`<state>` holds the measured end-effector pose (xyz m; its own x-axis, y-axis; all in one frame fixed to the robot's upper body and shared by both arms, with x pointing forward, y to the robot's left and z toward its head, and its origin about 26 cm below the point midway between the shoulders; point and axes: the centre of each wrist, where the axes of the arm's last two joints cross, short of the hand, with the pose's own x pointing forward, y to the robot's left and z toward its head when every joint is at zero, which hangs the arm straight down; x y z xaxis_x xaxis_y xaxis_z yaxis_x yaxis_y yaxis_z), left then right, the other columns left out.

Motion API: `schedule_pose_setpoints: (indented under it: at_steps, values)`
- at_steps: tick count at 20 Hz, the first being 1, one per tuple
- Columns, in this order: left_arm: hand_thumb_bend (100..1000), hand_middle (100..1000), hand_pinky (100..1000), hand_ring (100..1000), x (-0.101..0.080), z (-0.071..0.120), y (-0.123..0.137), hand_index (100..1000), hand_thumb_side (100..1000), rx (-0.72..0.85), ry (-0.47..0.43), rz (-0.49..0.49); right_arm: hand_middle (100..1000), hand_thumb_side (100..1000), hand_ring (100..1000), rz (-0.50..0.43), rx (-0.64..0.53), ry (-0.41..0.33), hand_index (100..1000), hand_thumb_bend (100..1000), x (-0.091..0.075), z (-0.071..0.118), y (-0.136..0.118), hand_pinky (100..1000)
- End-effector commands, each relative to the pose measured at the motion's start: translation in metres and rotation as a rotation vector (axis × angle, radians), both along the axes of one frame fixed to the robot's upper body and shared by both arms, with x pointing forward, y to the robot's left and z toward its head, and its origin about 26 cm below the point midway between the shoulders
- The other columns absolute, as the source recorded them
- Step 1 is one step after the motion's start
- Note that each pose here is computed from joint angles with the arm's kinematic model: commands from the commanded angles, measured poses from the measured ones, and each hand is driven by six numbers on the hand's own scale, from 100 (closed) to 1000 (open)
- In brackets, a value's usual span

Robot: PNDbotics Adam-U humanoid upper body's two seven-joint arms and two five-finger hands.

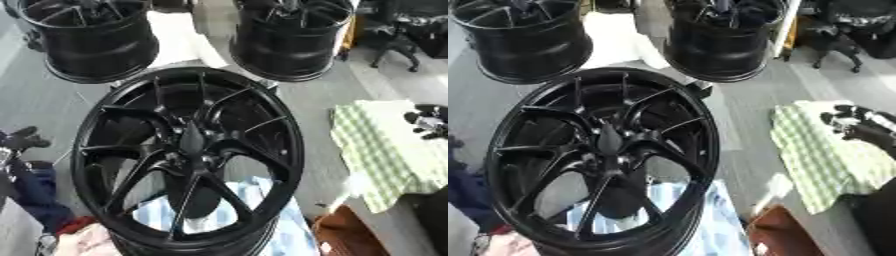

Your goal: Pull the pin out of the wheel hub.

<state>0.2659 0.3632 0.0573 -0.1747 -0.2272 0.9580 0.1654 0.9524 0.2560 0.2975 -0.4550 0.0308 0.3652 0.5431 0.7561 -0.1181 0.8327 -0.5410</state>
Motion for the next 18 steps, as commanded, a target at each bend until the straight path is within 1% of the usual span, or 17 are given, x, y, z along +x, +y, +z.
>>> schedule_pose_setpoints:
  at_steps: [1, 2, 3, 5, 7, 8, 10, 12, 15, 18]
  values:
    - [100, 695, 689, 1000, 0.001, 0.006, 0.000, 915, 859, 0.020, -0.012, -0.017, 880, 723, 785, -0.097, -0.011, -0.083, 955, 291, -0.015, 0.005, -0.007, 796]
    - [100, 695, 689, 1000, 0.001, 0.006, -0.001, 915, 858, 0.020, -0.011, -0.022, 861, 715, 773, -0.123, 0.005, -0.113, 947, 259, -0.023, 0.002, -0.008, 788]
    - [100, 695, 689, 1000, 0.002, 0.006, -0.001, 915, 858, 0.020, -0.011, -0.028, 859, 715, 772, -0.150, 0.020, -0.146, 946, 256, -0.033, 0.000, -0.009, 787]
    - [100, 695, 689, 1000, 0.003, 0.005, -0.004, 915, 859, 0.021, -0.009, -0.046, 844, 705, 762, -0.208, 0.044, -0.218, 938, 220, -0.053, -0.003, -0.012, 779]
    - [100, 695, 689, 1000, 0.004, 0.004, -0.007, 914, 860, 0.020, -0.005, -0.067, 828, 699, 750, -0.270, 0.060, -0.295, 933, 202, -0.073, -0.004, -0.017, 772]
    - [100, 694, 689, 1000, 0.005, 0.004, -0.008, 914, 860, 0.020, -0.004, -0.075, 822, 698, 746, -0.284, 0.068, -0.333, 932, 191, -0.078, -0.003, -0.015, 770]
    - [100, 694, 689, 1000, 0.005, 0.004, -0.009, 914, 861, 0.018, -0.003, -0.084, 808, 691, 736, -0.270, 0.095, -0.403, 929, 175, -0.078, -0.002, -0.002, 765]
    - [100, 694, 689, 1000, 0.006, 0.003, -0.009, 913, 861, 0.017, -0.002, -0.086, 799, 683, 731, -0.245, 0.129, -0.456, 928, 162, -0.075, -0.004, 0.013, 764]
    - [100, 693, 689, 1000, 0.006, 0.003, -0.010, 913, 862, 0.014, -0.001, -0.090, 782, 667, 718, -0.210, 0.182, -0.509, 925, 146, -0.066, -0.013, 0.034, 760]
    - [100, 694, 689, 1000, 0.007, 0.002, -0.011, 912, 864, 0.010, 0.003, -0.093, 771, 657, 710, -0.190, 0.219, -0.542, 922, 138, -0.058, -0.022, 0.054, 758]
